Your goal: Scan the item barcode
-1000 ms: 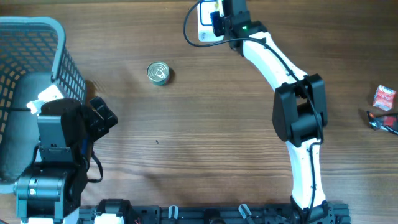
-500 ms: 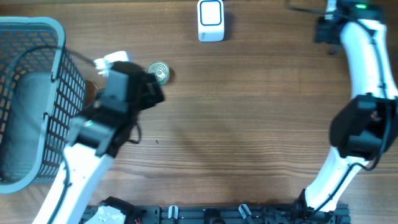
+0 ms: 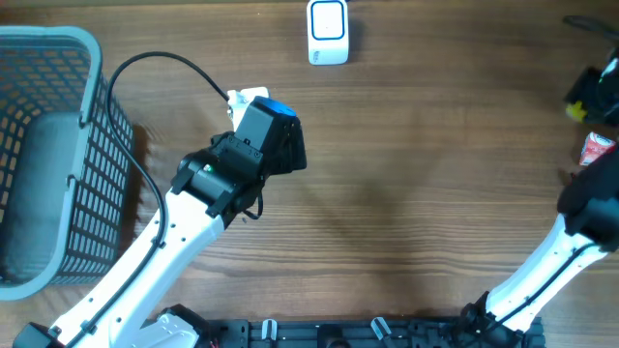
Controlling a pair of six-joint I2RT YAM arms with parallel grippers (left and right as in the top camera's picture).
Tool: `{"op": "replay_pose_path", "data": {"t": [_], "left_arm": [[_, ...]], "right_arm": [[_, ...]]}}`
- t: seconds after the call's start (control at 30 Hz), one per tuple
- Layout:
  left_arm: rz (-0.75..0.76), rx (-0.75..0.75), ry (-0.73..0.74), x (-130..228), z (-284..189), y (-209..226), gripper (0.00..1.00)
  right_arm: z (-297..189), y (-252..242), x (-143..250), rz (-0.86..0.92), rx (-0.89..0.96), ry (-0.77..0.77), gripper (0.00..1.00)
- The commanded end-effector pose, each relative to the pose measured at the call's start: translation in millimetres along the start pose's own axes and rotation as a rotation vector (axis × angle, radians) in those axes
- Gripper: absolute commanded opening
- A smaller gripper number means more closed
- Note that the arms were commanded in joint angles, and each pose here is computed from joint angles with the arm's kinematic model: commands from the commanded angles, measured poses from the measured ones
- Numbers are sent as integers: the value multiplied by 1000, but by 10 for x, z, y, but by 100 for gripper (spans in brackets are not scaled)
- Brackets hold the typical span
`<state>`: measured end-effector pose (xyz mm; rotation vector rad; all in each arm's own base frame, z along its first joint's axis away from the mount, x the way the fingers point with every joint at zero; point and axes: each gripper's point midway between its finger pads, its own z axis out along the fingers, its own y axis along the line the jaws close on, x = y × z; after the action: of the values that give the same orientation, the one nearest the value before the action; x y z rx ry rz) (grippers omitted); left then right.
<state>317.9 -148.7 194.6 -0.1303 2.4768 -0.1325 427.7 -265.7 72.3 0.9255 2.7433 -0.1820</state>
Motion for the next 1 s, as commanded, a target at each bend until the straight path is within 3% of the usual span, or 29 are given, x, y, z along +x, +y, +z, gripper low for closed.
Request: {"op": "replay_pose_path", "data": {"t": [0.0, 0.1, 0.13, 0.17, 0.4, 0.6, 0.67, 0.77, 0.87, 0.97], "left_arm": [[-16, 7, -4, -6, -7, -22, 100], [-16, 6, -2, -2, -7, -20, 100], [-15, 5, -1, 1, -7, -18, 100], [-14, 2, 4, 12, -6, -11, 100], [-11, -2, 10, 27, -7, -1, 100], [-25, 17, -49, -147, 6, -13, 100], [-65, -4, -63, -240, 53, 113, 100], [-110, -57, -44, -324, 220, 388, 100], [-21, -34, 31, -343, 524, 591, 100], [101, 40, 106, -289, 804, 680, 100]], "right_arm": [[278, 79, 257, 120, -10, 121, 56], [417, 55, 394, 119, 11, 182, 61], [432, 20, 407, 118, 27, 187, 70], [437, 5, 407, 116, 36, 186, 100], [141, 19, 305, 87, 11, 139, 100], [-1153, 214, 57, 103, -124, -105, 100], [-1811, 344, 53, 84, -169, -241, 100], [-2434, 588, 185, 63, -234, -354, 100], [-2858, 833, 391, 16, -249, -432, 100], [-2878, 942, 553, 20, -200, -416, 100]]}}
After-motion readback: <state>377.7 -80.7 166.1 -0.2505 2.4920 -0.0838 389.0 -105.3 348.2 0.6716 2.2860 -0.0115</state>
